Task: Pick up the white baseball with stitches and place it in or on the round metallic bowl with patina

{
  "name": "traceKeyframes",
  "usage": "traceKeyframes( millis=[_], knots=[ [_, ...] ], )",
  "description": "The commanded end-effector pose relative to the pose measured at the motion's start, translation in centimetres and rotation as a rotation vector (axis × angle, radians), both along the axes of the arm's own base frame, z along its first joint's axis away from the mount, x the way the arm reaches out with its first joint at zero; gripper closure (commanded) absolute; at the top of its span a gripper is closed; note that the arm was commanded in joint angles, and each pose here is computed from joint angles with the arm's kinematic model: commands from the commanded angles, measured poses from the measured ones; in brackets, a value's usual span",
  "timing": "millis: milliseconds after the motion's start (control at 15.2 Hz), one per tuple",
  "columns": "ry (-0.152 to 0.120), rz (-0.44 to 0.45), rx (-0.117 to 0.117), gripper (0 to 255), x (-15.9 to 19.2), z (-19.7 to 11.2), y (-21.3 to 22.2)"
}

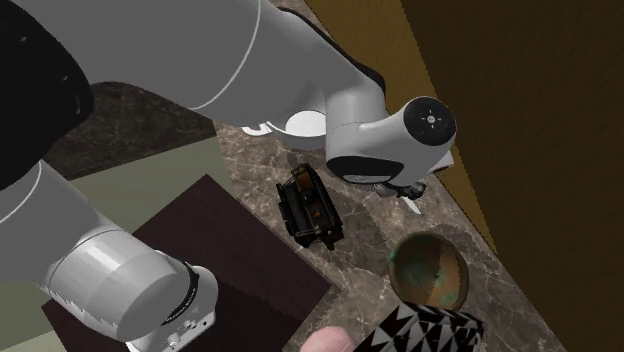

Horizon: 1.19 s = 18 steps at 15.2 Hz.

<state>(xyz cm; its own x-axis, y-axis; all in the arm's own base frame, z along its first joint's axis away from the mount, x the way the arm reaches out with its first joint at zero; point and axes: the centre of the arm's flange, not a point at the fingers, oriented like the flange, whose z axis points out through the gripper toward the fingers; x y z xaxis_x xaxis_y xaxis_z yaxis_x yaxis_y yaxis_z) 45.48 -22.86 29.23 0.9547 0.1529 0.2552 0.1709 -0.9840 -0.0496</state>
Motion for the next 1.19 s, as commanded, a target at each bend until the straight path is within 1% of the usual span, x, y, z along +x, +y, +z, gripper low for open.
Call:
traceKeyframes(
  millis=[0, 462, 1122],
  knots=[
    [0.000, 0.000, 0.000, 255, -0.1, 1.1, 0.0],
    [0.000, 0.000, 0.000, 255, -0.1, 4.6, 0.0],
    [0.000, 0.000, 0.000, 255, -6.0, 4.9, -11.8]
  ],
)
